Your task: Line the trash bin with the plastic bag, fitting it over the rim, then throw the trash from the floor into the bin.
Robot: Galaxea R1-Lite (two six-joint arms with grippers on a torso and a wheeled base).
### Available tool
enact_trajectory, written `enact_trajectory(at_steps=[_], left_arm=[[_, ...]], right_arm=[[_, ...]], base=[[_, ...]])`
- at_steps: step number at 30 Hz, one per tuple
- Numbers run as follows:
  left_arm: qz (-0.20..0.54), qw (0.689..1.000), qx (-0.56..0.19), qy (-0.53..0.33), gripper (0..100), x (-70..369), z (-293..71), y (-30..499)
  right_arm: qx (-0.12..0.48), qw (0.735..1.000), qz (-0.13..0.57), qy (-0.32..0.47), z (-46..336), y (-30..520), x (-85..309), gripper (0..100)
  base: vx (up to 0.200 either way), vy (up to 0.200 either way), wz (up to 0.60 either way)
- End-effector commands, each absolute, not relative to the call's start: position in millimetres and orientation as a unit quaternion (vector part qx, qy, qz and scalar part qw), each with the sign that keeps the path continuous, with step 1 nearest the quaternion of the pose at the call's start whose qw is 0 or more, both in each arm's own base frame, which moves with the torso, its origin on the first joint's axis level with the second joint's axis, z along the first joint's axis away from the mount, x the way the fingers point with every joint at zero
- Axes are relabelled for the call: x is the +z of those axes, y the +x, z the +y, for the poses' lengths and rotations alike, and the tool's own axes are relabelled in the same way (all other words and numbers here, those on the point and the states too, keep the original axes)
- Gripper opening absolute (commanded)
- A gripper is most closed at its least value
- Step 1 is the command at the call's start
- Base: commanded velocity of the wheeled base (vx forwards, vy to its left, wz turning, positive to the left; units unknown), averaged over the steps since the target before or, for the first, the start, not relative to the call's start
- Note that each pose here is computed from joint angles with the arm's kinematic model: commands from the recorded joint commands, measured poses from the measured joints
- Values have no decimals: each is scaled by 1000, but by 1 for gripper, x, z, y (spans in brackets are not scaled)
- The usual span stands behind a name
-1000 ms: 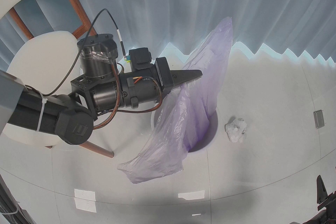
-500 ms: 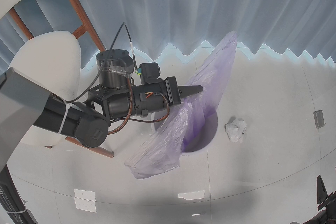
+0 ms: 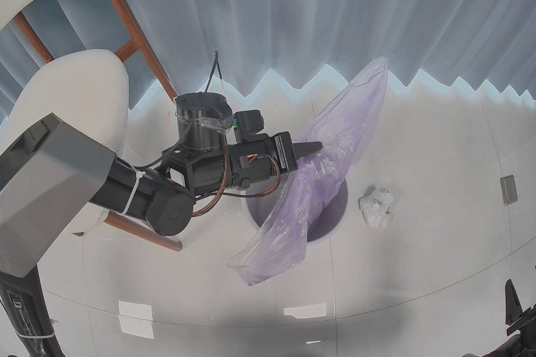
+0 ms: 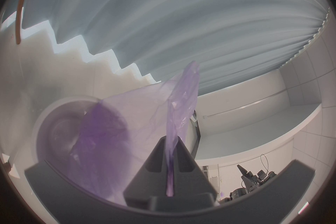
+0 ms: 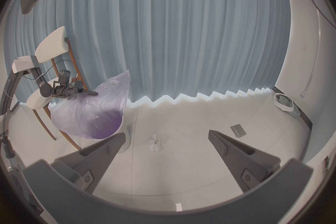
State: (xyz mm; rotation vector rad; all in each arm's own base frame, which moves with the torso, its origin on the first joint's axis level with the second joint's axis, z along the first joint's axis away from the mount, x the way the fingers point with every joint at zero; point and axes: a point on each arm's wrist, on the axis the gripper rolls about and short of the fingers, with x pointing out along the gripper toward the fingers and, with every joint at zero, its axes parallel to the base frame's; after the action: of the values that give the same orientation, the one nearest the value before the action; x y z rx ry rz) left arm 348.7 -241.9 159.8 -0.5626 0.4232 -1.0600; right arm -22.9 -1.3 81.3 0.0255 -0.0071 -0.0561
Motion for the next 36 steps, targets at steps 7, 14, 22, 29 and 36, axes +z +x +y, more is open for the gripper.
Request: enact_trajectory(at_steps=[7, 14, 22, 29, 36], left_arm=[[228, 829, -467, -206, 0, 200, -211, 305], [219, 879, -412, -93, 0, 189, -200, 304], [219, 883, -405, -95, 0, 195, -196, 300], [241, 881, -397, -92, 0, 201, -193, 294], [227, 875, -418, -92, 0, 211, -202, 287]], right_arm=[[-25, 1000, 0, -4, -1, -23, 76, 100], [1, 1000, 28, -4, -1, -19, 76, 100], [37, 999, 15, 6, 1, 5, 143, 100], [126, 970, 153, 144, 13, 74, 178, 100], [176, 941, 246, 150, 25, 121, 175, 100]], base=[[0, 0, 0], [0, 0, 0], [0, 0, 0], [171, 0, 0], [200, 0, 0]])
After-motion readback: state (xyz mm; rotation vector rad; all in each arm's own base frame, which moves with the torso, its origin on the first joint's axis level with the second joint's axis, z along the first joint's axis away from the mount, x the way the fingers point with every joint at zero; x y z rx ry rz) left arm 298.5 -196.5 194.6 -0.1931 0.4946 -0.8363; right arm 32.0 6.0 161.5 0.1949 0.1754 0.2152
